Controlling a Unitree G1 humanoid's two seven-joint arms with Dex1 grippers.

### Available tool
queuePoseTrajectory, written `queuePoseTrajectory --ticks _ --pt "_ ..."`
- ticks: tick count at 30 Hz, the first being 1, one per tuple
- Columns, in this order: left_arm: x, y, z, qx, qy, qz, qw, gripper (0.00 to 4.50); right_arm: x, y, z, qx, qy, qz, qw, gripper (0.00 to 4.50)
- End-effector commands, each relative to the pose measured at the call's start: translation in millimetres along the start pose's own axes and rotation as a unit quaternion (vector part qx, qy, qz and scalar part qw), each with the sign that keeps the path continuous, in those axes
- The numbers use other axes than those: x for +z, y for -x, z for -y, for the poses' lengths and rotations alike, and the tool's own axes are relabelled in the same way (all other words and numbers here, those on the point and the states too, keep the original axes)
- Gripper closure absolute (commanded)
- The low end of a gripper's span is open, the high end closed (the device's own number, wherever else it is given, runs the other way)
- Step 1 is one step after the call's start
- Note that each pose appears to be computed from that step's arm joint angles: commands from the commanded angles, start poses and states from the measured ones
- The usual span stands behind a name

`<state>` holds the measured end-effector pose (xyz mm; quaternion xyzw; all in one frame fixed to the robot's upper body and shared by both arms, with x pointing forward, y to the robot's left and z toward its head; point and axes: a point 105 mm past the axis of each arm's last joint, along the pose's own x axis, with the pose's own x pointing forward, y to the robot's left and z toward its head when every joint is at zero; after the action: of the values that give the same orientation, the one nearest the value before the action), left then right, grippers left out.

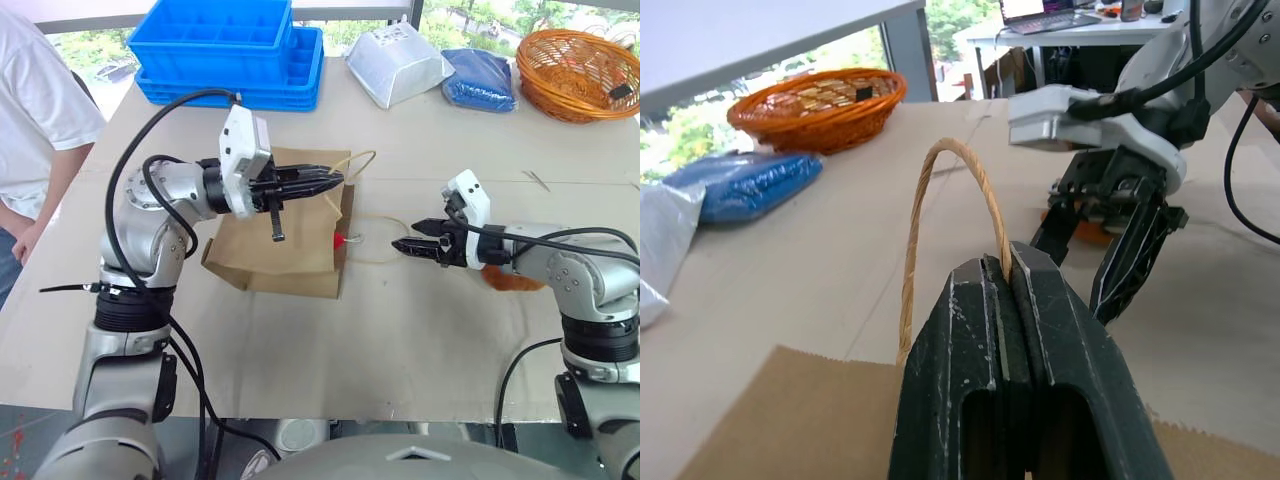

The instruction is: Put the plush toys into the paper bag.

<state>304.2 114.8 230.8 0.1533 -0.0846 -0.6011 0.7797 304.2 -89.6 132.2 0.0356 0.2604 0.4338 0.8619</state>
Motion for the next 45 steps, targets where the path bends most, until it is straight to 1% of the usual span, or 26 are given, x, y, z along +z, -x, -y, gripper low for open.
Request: queuePoseTrajectory --ticks 1,3,4,7,8,10,13,15,17,20,21,24,26,27,28,30,31,34,37,38,40,42,44,45 --pt "14 3 2 0.008 -0.019 0.017 1.000 4.50 12 -2 -3 0.007 -0.016 0.022 1.000 1.51" --pt "15 2 1 0.012 -0.021 0.019 1.000 4.50 10 -5 -4 0.008 -0.021 0.018 1.000 2.17" --pt "16 2 1 0.014 -0.022 0.020 0.999 4.50 9 -6 -4 0.009 -0.022 0.015 1.000 2.60" --pt "17 0 -1 0.017 -0.028 0.023 0.999 4.50 2 -8 -6 0.009 -0.023 0.003 1.000 4.17" --pt "18 -1 -1 0.017 -0.030 0.024 0.999 4.50 -1 -9 -4 0.003 -0.020 -0.004 1.000 4.46" --pt "18 -2 -2 0.016 -0.033 0.025 0.999 4.50 -2 -8 1 -0.021 -0.005 -0.008 1.000 4.46" --pt "18 -3 -3 0.018 -0.034 0.028 0.999 4.50 15 -2 4 -0.033 0.006 0.048 0.998 4.46" --pt "22 -1 -7 0.025 -0.029 0.038 0.999 4.50 28 14 3 -0.041 0.032 0.088 0.995 4.46" --pt "26 -2 -10 0.027 -0.029 0.045 0.998 4.50 32 25 7 -0.054 0.039 0.106 0.992 4.46" --pt "29 -9 -11 0.010 -0.040 0.050 0.998 4.50 31 35 13 -0.076 0.041 0.113 0.990 3.66" --pt "30 -13 -11 0.002 -0.046 0.051 0.998 4.50 32 38 15 -0.083 0.041 0.115 0.989 3.06" --pt "36 -23 -14 -0.024 -0.069 0.056 0.996 4.50 38 48 26 -0.124 0.042 0.132 0.982 1.80" --pt "43 -32 -18 -0.044 -0.089 0.063 0.993 4.50 41 59 33 -0.152 0.052 0.134 0.978 0.66" --pt "47 -37 -19 -0.056 -0.101 0.066 0.991 4.50 38 68 37 -0.171 0.074 0.117 0.976 0.25" --pt "51 -41 -21 -0.065 -0.109 0.070 0.989 4.50 34 76 40 -0.189 0.094 0.095 0.973 0.05" --pt "55 -46 -22 -0.077 -0.116 0.076 0.987 4.50 24 93 45 -0.219 0.134 0.045 0.965 0.05" --pt "55 -48 -22 -0.079 -0.116 0.078 0.987 4.50 20 100 45 -0.223 0.141 0.030 0.964 0.05" --pt "49 -50 -19 -0.084 -0.113 0.077 0.987 4.50 8 125 45 -0.242 0.169 -0.032 0.955 0.05" --pt "45 -52 -13 -0.081 -0.099 0.085 0.988 4.50 -13 142 49 -0.252 0.163 -0.112 0.947 0.05" --pt "44 -53 -11 -0.078 -0.094 0.089 0.989 4.50 -25 145 50 -0.249 0.158 -0.147 0.944 0.05" --pt "43 -55 -9 -0.072 -0.088 0.094 0.989 4.50 -41 143 54 -0.241 0.148 -0.185 0.941 0.05" --pt "43 -56 -6 -0.069 -0.083 0.096 0.990 4.50 -49 135 61 -0.237 0.133 -0.190 0.943 0.05" --pt "42 -57 -3 -0.066 -0.078 0.099 0.990 4.50 -58 131 71 -0.246 0.137 -0.208 0.937 0.05" --pt "42 -57 -2 -0.065 -0.074 0.100 0.990 4.50 -59 129 77 -0.253 0.141 -0.209 0.934 0.28"
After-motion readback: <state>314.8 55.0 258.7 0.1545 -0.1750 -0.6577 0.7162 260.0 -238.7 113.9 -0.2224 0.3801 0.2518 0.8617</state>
